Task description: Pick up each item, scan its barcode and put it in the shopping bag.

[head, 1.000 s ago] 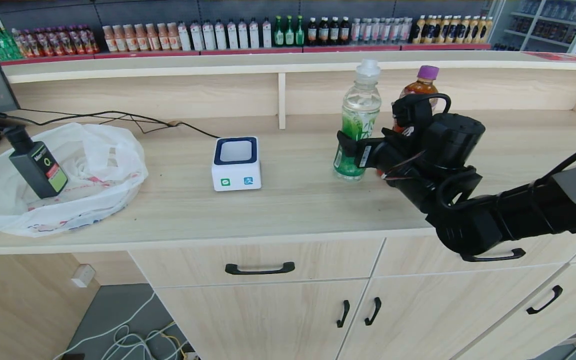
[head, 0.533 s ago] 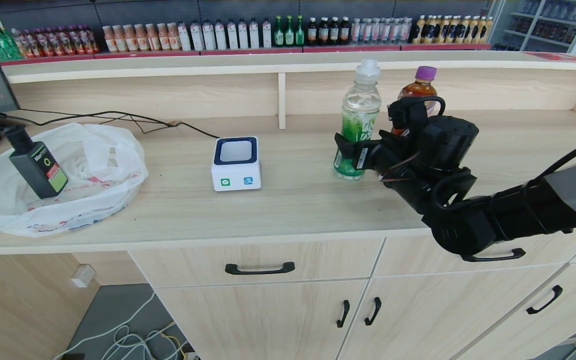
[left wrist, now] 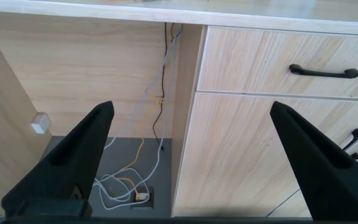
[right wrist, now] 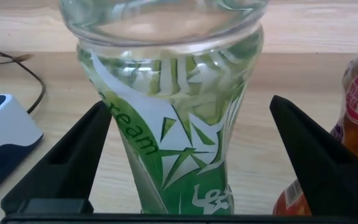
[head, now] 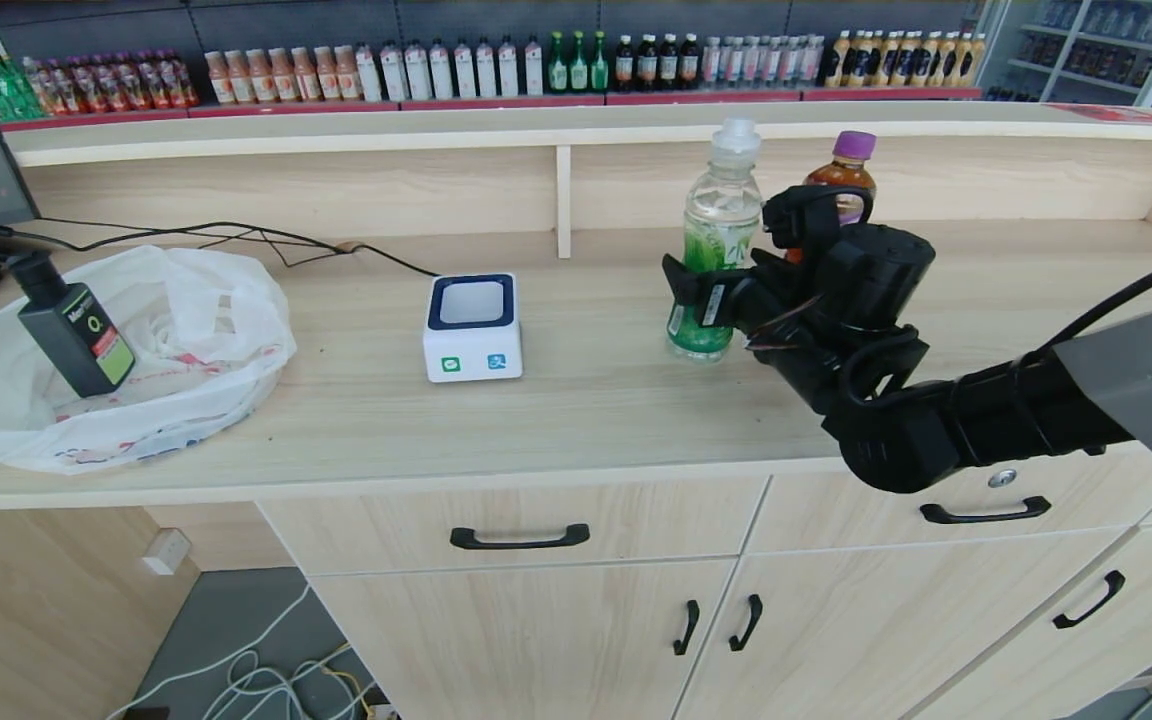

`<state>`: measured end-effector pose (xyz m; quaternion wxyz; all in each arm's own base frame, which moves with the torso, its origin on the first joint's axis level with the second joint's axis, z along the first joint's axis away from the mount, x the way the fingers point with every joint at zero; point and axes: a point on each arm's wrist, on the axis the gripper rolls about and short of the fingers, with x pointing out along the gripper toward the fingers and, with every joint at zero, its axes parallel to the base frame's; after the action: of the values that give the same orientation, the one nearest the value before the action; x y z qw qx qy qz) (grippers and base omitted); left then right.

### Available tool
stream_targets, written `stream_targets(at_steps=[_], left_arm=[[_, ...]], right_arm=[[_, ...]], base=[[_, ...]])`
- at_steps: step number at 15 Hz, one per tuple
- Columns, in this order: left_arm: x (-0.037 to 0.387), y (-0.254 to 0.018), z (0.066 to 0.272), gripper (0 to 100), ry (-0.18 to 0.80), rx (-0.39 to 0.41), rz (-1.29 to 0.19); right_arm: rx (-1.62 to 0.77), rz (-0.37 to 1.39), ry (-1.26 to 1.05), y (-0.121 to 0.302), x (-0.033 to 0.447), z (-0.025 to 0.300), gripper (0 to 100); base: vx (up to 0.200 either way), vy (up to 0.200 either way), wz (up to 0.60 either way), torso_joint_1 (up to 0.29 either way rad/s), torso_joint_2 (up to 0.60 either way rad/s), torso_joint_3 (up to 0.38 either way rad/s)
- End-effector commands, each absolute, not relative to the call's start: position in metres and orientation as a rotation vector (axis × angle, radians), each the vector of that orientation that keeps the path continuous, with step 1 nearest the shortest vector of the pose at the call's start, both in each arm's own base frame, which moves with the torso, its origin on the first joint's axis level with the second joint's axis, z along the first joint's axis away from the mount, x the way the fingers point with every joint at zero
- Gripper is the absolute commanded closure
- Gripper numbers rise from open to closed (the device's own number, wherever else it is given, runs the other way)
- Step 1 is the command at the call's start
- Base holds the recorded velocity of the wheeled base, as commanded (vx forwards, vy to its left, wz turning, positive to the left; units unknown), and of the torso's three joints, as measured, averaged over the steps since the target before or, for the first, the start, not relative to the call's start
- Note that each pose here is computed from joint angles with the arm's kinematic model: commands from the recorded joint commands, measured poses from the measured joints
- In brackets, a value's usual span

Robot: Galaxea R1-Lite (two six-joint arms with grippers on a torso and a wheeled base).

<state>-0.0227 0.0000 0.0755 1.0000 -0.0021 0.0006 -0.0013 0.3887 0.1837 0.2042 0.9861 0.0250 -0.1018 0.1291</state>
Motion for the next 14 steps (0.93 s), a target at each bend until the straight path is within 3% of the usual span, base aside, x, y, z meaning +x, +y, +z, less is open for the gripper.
stream_targets(at_steps=[1, 14], left_arm=[[-0.023, 0.0, 0.076, 0, 0.002, -0.005, -0.003], [-0.023, 0.0, 0.076, 0, 0.002, -0.005, -0.002]], right_arm=[[0.039, 0.268, -0.205, 0.188, 0.389, 0.202, 0], [0.055, 0.186, -0.232, 0.206, 0.397, 0.203, 0]], base=[[0.0, 0.0, 0.0, 0.0, 0.0, 0.0], [0.0, 0.0, 0.0, 0.0, 0.0, 0.0]])
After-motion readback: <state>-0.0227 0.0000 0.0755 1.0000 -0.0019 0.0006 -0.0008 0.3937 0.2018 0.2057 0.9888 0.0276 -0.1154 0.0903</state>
